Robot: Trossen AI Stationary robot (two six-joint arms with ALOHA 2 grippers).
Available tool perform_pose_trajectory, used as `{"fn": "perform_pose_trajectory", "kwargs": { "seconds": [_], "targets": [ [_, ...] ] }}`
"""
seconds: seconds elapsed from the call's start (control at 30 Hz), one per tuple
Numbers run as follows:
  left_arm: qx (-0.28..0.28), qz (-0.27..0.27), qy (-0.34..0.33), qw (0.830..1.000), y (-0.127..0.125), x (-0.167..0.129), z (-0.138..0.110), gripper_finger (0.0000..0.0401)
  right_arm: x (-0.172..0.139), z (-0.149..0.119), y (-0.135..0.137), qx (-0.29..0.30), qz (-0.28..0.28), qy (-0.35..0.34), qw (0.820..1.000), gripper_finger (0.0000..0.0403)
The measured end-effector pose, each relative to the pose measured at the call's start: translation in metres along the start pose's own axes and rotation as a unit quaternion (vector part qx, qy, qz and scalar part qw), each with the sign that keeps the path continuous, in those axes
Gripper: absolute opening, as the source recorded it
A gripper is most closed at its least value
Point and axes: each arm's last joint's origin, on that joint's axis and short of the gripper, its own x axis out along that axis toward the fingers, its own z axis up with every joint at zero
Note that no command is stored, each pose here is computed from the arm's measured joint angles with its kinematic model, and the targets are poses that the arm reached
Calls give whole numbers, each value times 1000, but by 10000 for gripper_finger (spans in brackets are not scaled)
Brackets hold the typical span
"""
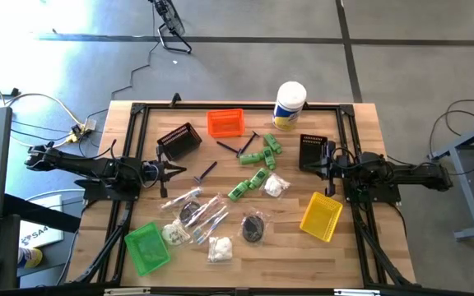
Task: Pick & Place Travel size toiletries
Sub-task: Put the white cotton pack into the right black bin
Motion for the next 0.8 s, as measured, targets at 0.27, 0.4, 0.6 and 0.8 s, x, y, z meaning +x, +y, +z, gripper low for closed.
{"fn": "perform_pose_trajectory", "kwargs": {
  "seconds": [0.27,0.4,0.6,0.8],
  "targets": [
    [-155,-7,0,988,0,0,0,3,0,0,0,-1,0,0,1000,5],
    [-221,-14,0,975,-1,0,0,3,0,0,0,7,0,0,1000,5],
    [-224,-15,0,974,-1,0,0,3,0,0,0,17,3,0,1000,5],
    [-226,-16,0,974,-1,0,0,3,0,-1,3,32,50,4,998,5]
  ]
}}
